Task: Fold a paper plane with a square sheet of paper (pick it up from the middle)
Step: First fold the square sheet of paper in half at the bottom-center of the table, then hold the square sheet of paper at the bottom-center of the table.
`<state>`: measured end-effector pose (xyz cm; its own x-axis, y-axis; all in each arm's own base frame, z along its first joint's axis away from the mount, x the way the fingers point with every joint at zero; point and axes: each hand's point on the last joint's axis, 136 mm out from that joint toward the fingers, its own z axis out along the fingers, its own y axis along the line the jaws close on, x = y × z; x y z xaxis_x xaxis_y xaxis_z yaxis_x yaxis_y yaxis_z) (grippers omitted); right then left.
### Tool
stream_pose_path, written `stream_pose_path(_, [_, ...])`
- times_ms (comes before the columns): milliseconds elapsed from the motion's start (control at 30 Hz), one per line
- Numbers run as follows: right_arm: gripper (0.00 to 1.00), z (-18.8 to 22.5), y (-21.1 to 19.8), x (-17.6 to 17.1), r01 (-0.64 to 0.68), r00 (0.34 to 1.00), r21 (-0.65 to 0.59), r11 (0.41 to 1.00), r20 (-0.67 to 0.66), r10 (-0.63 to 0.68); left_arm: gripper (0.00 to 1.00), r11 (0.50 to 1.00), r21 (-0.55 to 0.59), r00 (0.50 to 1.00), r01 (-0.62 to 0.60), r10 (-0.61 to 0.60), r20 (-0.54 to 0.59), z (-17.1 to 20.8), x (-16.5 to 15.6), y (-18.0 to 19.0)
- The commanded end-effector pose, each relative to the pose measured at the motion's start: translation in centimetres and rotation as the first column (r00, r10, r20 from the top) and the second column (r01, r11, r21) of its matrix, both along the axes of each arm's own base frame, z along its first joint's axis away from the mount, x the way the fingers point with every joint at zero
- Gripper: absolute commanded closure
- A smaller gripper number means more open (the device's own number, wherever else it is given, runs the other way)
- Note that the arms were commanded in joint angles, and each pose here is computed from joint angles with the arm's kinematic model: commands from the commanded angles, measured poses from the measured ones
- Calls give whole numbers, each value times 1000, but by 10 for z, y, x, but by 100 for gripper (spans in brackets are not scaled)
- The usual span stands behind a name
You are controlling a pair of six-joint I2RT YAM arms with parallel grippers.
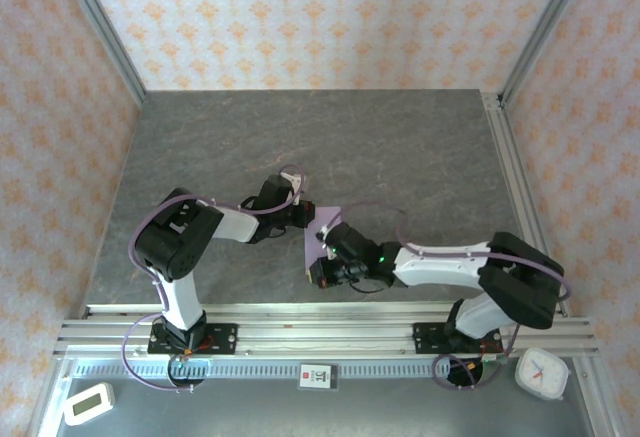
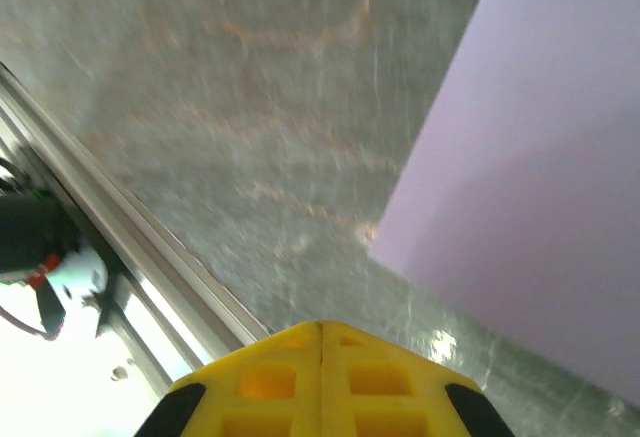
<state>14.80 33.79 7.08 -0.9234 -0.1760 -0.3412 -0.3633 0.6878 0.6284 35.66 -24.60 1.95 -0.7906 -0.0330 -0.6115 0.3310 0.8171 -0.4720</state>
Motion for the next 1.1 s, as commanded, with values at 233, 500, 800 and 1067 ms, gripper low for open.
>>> stream_pose_path(233, [100, 6, 25, 50, 70, 995, 35, 997, 71, -72, 100, 996, 86, 992, 0, 11, -126, -39, -23, 15])
stream_pose_path(500, [100, -39, 15, 48, 109, 994, -10, 994, 33, -108, 100, 996, 85, 993, -1, 11, -118, -35, -21, 14])
stream_pose_path(800, [100, -64, -3, 30, 137, 990, 2, 991, -34, -137, 100, 998, -42, 998, -49, 47, -52, 14, -9, 3])
stream_pose_path(1067, [100, -74, -8, 24, 139, 989, -11, 990, -57, -139, 100, 978, -195, 997, -77, 75, -14, 66, -28, 1])
